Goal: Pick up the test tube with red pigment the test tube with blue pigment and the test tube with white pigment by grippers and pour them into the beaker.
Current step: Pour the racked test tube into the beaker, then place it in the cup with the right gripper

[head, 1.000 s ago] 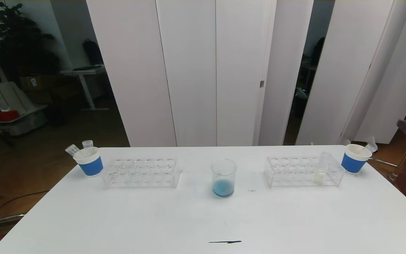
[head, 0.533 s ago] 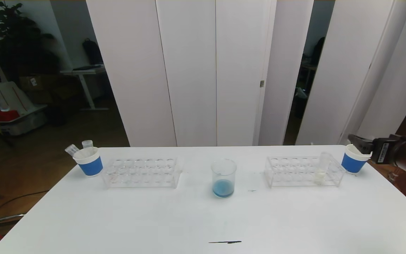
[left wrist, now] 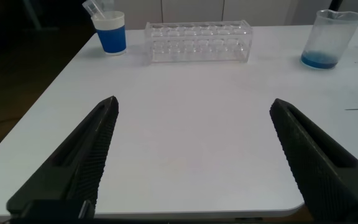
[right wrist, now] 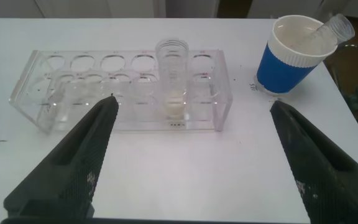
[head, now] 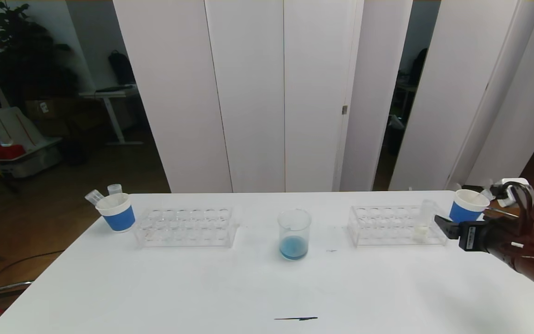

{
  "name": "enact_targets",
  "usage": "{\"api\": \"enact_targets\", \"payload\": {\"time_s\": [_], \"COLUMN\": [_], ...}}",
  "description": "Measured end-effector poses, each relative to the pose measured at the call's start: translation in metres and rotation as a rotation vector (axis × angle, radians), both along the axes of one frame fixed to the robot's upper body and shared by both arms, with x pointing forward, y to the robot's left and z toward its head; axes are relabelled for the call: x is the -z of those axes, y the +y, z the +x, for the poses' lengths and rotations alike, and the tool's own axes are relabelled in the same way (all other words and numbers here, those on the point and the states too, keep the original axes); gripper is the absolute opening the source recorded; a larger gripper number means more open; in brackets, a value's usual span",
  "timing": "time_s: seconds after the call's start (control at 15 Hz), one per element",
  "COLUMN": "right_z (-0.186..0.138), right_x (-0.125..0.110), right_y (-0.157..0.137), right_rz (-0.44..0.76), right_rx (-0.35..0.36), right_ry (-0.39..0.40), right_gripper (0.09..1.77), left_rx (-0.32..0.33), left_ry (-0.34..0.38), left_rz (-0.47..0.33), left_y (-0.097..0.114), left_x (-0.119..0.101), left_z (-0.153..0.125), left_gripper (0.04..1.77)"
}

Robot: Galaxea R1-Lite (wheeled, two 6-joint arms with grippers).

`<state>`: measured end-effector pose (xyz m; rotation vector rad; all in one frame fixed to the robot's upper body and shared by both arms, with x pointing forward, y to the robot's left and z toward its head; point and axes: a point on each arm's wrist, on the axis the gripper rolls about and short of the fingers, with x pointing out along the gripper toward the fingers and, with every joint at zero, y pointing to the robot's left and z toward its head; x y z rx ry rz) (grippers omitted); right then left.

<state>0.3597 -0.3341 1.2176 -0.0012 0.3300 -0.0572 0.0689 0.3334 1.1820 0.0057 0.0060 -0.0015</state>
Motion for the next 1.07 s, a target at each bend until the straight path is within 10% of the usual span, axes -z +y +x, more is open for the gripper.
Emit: {"api": "enact_targets", "payload": {"time_s": [1.07], "right_z": [0.086], "right_x": [0.042], "right_y": [0.015], "right_rz": [-0.025], "right_rx": [-0.05], "right_ry": [0.005], "right_gripper": [1.75], "left_rx": [-0.001], "left_ry": [0.0], "left_rz": [0.0], "left_y": [0.0], "left_x": [0.0], "left_z": [0.0], "left_gripper": [1.74]}}
